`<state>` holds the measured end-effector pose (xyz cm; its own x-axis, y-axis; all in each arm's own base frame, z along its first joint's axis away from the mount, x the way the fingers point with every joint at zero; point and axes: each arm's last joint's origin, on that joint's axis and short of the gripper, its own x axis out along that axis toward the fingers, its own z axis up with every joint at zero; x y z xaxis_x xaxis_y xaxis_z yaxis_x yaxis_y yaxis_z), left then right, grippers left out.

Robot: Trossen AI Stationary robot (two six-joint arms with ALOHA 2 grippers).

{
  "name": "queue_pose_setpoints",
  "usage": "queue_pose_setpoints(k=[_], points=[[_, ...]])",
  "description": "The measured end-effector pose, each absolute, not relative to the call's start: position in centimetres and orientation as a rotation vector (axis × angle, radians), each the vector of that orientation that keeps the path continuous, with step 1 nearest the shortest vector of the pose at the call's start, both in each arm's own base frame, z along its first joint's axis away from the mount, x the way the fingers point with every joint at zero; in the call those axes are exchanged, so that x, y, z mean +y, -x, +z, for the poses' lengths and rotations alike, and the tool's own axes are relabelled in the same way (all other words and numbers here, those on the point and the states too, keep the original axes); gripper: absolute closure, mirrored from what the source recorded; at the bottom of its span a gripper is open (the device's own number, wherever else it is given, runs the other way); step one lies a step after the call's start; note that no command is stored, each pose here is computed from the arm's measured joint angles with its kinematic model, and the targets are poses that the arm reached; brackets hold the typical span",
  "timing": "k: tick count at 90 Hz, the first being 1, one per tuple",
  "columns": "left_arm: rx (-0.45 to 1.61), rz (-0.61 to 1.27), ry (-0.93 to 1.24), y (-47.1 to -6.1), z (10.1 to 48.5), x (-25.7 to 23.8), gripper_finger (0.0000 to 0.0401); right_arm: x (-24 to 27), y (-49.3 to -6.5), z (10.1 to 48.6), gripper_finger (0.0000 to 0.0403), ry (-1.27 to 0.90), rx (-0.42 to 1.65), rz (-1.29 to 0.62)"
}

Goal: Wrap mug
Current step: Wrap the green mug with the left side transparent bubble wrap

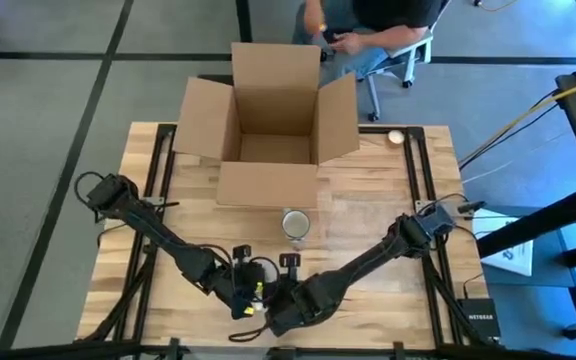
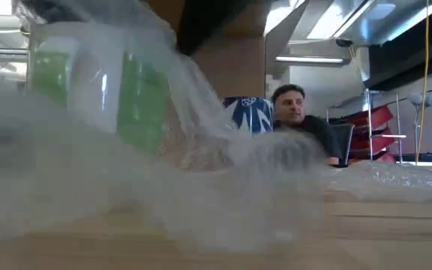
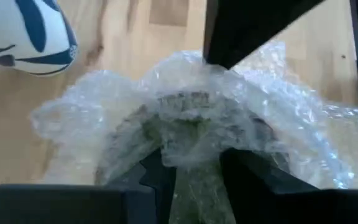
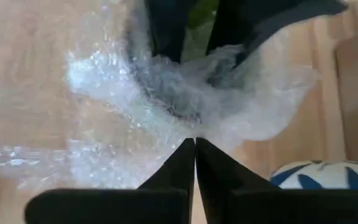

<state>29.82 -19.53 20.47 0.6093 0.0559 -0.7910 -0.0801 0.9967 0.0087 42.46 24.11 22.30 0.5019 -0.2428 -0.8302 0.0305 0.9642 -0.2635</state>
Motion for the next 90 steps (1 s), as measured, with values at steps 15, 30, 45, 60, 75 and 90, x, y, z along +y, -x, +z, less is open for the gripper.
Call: queue_pose_setpoints(k=[15, 30, 45, 60, 75, 90], points=[[0.917, 0.071, 0.030, -29.5, 20.3, -19.9, 0.0296, 24.1, -42.9, 23.0, 0.0402, 0.214, 0.948, -0.202], [0.911, 0.067, 0.030, -29.4, 20.3, -20.0, 0.0296, 24.4, -42.8, 24.4, 0.0402, 0.170, 0.894, -0.170], [0.905, 0.066, 0.018, -29.4, 20.3, -20.0, 0.0296, 24.8, -43.3, 24.7, 0.0402, 0.136, 0.835, -0.154], [0.891, 0.062, 0.018, -29.6, 20.4, -20.1, 0.0296, 24.7, -43.8, 21.9, 0.0402, 0.100, 0.812, -0.150], [0.906, 0.059, 0.014, -29.5, 20.3, -20.1, 0.0296, 24.1, -43.9, 19.3, 0.0402, 0.052, 0.779, -0.179], [0.921, 0.036, 0.033, -29.5, 20.3, -20.2, 0.0296, 24.0, -44.0, 19.1, 0.0402, 0.055, 0.781, -0.178]])
